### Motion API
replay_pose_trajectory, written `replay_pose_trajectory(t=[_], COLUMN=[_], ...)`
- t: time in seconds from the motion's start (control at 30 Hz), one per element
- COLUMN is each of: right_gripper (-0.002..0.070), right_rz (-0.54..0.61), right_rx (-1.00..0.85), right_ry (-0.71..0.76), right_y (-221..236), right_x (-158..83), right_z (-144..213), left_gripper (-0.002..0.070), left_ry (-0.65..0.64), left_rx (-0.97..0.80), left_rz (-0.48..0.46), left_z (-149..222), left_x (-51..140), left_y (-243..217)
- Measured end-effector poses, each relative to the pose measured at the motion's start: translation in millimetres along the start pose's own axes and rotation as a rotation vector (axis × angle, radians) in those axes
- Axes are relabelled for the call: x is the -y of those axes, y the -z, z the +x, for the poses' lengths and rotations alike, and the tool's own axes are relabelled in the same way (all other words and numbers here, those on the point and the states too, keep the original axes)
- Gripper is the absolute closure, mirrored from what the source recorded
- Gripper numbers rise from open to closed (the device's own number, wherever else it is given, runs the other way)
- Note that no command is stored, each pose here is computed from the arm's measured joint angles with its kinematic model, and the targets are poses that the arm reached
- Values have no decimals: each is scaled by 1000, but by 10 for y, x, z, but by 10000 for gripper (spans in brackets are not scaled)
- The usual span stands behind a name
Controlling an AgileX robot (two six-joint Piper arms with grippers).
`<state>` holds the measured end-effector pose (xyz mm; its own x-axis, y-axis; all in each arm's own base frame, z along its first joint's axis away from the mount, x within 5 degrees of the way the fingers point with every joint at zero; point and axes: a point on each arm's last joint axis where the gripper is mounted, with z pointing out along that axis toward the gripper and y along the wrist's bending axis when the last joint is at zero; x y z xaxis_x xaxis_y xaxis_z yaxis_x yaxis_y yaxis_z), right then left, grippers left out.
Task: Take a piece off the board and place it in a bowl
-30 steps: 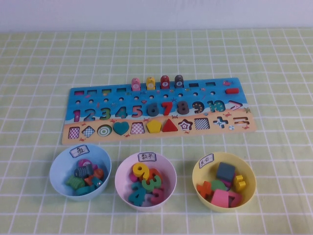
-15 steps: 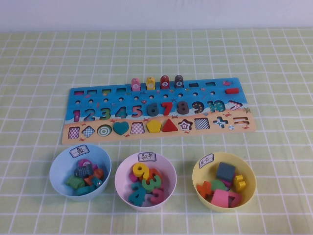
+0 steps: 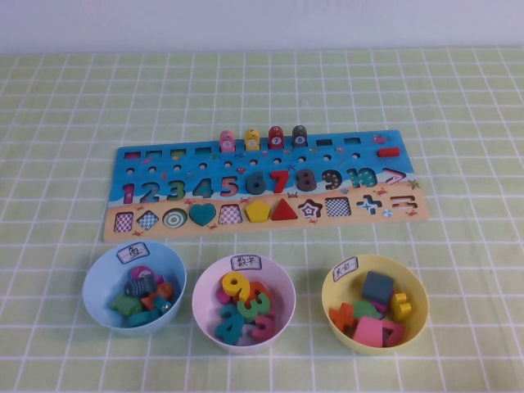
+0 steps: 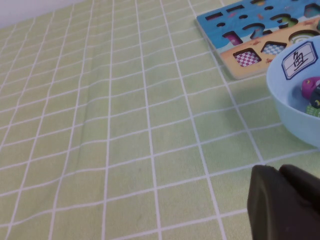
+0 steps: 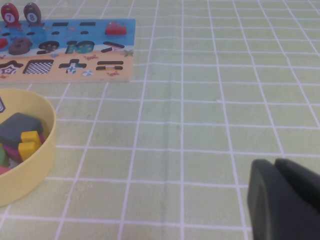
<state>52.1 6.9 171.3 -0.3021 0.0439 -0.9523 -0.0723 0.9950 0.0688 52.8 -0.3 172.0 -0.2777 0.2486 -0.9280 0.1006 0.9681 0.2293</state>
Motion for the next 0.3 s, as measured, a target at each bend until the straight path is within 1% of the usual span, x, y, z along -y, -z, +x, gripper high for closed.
replay_pose_trajectory(t=[0.3], right_gripper=[694], right_rz=[0], right_rx=[0], right_ry=[0], right_y=[0], right_x=[0], right_z=[0], left_gripper=[678], left_ry=[6], left_rx=[0], left_rz=[0], left_z=[0], left_x=[0], left_y=[0])
